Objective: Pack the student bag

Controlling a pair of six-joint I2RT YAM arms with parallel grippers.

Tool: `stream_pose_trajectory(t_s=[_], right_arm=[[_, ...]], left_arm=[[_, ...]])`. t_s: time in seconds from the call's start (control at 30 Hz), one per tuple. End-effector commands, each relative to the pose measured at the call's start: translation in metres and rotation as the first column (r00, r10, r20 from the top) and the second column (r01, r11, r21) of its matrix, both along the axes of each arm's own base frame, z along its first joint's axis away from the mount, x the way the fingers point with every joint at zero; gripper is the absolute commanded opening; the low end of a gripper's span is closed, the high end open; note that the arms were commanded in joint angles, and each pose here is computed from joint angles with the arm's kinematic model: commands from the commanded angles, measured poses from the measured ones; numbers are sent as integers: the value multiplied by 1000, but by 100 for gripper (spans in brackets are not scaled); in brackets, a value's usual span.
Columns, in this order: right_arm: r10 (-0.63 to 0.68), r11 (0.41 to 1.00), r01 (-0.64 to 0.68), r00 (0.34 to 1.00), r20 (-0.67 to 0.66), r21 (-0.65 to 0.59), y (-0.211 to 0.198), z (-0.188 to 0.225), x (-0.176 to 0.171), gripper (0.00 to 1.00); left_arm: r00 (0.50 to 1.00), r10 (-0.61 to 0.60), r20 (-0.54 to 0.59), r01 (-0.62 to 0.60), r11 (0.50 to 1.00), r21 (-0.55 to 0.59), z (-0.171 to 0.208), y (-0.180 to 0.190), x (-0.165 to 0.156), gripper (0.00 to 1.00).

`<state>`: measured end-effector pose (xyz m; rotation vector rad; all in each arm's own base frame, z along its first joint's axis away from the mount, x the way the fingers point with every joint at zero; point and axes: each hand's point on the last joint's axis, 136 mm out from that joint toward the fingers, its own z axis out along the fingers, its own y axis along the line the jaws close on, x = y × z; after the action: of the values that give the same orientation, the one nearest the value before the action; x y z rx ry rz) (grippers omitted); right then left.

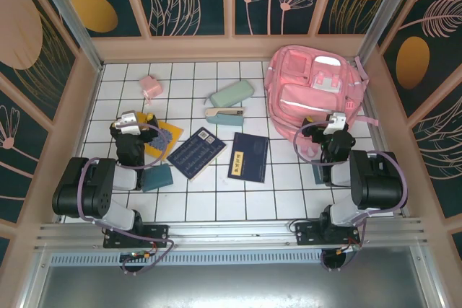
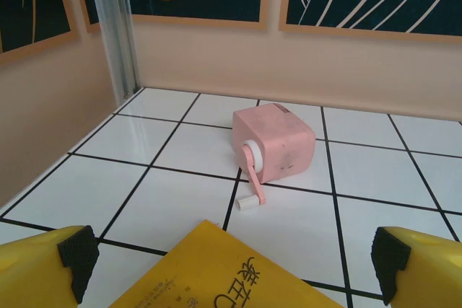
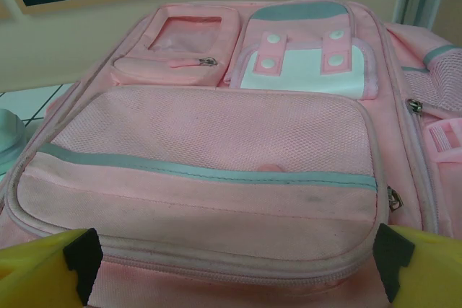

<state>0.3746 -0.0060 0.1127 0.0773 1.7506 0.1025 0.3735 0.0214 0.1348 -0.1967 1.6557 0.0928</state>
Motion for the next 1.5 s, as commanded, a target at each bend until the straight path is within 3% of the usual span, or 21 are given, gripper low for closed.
stream_pose_trajectory(t_s=[0.0, 0.83, 1.03, 1.17, 1.23, 1.3, 1.47], right_arm=[[-5, 1000, 5, 1000, 26, 2, 0, 8, 5, 99], [-5, 1000, 5, 1000, 26, 2, 0, 8, 5, 99], [-65, 998, 65, 998, 10, 4, -8, 31, 10, 99], [-181, 977, 177, 983, 21, 118, -26, 67, 13, 99], [-295, 926, 294, 955, -30, 236, -44, 80, 16, 99], [-433, 827, 455, 890, -142, 330, -66, 80, 15, 99], [-327, 836, 432, 887, -325, 338, -61, 61, 32, 99]], left_arm=[[1000, 3, 16, -3, 1000, 8, 3, 2, -1, 99], [1000, -10, 5, 10, 1000, -8, 3, 4, 2, 99], [985, 144, -99, -150, 987, -53, 39, 28, 21, 99], [977, 182, -108, -201, 960, -195, 90, 31, 28, 99], [972, 192, -135, -223, 938, -264, 106, 31, 30, 99], [974, 149, -173, -196, 935, -297, 118, 23, 32, 99], [978, 62, -197, -133, 920, -369, 124, 7, 20, 99]])
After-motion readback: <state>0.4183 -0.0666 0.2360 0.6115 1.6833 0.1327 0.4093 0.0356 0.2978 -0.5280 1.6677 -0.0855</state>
